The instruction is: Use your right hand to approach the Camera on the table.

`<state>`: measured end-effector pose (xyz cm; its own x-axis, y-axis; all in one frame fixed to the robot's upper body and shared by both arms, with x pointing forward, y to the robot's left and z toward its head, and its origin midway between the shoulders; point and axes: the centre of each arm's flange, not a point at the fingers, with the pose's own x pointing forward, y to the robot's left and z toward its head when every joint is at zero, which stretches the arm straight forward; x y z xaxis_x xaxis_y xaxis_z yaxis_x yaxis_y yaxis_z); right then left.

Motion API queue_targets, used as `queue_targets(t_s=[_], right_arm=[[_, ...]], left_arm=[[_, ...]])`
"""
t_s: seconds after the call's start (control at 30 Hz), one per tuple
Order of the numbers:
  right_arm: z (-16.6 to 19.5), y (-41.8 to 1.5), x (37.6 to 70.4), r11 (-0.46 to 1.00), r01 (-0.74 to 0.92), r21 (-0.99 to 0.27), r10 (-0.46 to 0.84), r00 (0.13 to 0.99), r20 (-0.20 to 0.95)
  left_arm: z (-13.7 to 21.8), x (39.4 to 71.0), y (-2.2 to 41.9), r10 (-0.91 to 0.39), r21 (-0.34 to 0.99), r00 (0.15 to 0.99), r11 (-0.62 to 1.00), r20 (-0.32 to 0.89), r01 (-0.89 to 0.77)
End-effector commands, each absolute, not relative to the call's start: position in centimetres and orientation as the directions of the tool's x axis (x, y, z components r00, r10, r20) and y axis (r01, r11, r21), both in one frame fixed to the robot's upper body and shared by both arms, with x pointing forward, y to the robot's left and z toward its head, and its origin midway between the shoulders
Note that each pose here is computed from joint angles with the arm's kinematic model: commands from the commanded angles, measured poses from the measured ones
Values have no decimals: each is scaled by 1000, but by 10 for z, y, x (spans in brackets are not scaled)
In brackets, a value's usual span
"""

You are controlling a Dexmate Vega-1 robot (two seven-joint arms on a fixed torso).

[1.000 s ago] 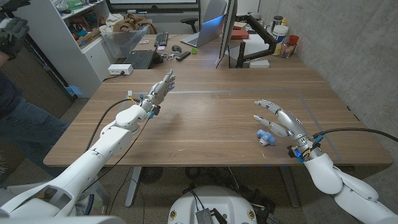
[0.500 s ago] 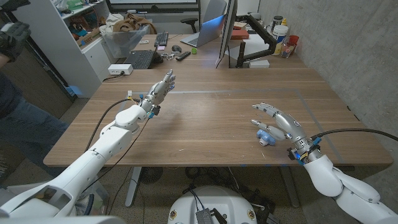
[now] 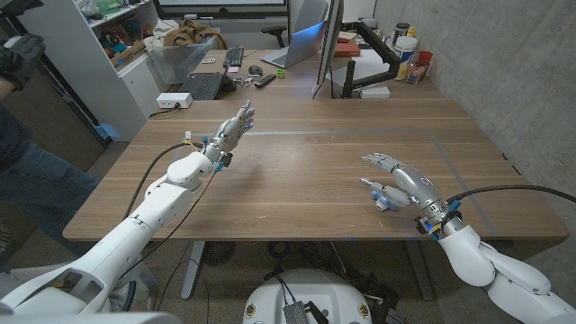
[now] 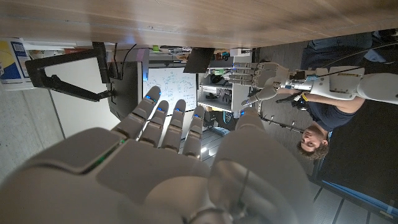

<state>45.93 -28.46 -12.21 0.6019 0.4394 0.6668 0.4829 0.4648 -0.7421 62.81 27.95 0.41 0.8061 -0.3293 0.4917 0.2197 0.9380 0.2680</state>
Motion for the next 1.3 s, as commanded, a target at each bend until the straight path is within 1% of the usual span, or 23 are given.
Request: queue_targets(t_s=[0.03, 0.67, 0.93, 1.3], right_arm=[[-126, -283, 463, 403, 513, -758, 443, 616, 652], [-132, -287, 469, 336, 530, -778, 429, 650, 628], [-136, -288, 471, 276, 546, -791, 428, 667, 609], [-140, -284, 474, 232, 559, -796, 441, 669, 598]], left_arm=[[6, 625, 277, -338, 283, 802, 934, 492, 220], [3, 622, 273, -342, 289, 802, 932, 489, 221], [3, 621, 272, -338, 289, 804, 933, 489, 216], [2, 619, 270, -334, 297, 812, 932, 479, 208]])
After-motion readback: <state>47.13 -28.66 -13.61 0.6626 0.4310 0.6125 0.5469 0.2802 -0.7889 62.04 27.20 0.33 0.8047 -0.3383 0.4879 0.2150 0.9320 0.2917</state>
